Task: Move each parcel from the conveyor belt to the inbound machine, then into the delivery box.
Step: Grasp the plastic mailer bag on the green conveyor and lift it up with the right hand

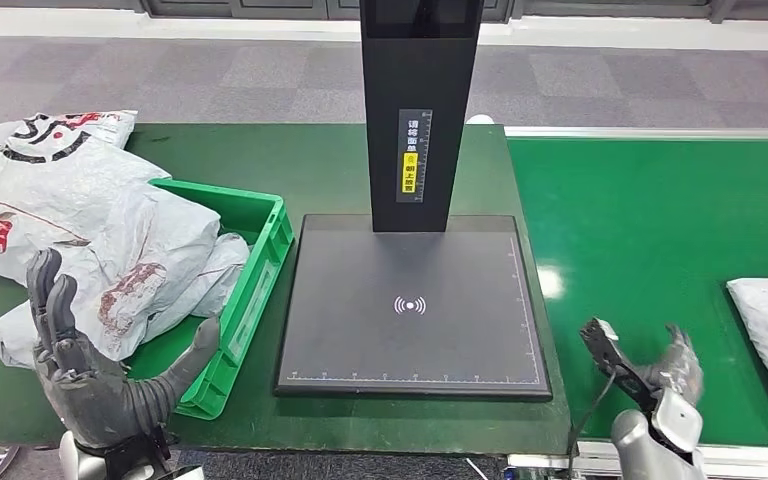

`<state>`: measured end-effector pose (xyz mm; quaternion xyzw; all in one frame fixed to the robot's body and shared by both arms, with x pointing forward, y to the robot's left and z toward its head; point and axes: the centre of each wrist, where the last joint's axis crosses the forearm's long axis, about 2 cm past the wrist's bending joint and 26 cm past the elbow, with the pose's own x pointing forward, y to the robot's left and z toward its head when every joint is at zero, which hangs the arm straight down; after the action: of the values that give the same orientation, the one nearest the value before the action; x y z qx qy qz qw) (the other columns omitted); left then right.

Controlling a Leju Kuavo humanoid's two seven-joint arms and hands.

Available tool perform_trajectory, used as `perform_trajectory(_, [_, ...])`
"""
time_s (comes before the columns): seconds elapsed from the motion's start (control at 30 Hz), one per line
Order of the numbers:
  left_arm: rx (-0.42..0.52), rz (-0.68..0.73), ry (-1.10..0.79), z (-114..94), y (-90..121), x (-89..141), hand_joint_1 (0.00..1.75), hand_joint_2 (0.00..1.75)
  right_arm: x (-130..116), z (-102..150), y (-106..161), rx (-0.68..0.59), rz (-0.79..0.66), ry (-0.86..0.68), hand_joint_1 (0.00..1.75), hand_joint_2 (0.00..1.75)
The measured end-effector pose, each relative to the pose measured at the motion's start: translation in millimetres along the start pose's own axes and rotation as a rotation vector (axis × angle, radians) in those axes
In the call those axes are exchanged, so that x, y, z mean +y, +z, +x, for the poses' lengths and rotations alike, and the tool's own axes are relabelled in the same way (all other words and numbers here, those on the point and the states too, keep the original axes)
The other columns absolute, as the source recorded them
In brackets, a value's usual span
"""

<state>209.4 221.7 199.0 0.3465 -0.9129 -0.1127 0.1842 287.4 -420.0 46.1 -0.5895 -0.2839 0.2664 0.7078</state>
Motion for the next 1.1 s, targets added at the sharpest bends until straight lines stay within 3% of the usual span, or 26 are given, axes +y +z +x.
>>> perform_trajectory(0.07, [0.005,0.002,0.002,-0.3,-2.1,-2.0,0.00,1.75,-3.7,-12.6,-5.4,0.085,0.008,0.047,0.00,1.75])
perform_trajectory(0.27, [0.008,0.006,0.002,-0.1,-3.9,-4.4,0.00,1.75,-7.1,-27.9,-8.6,0.110,-0.010,0.069,0.00,1.75])
perform_trajectory(1.1, [0.012,0.003,0.007,-0.1,-6.3,-7.5,0.00,1.75,-15.3,-37.9,-9.9,0.121,-0.041,0.066,0.00,1.75])
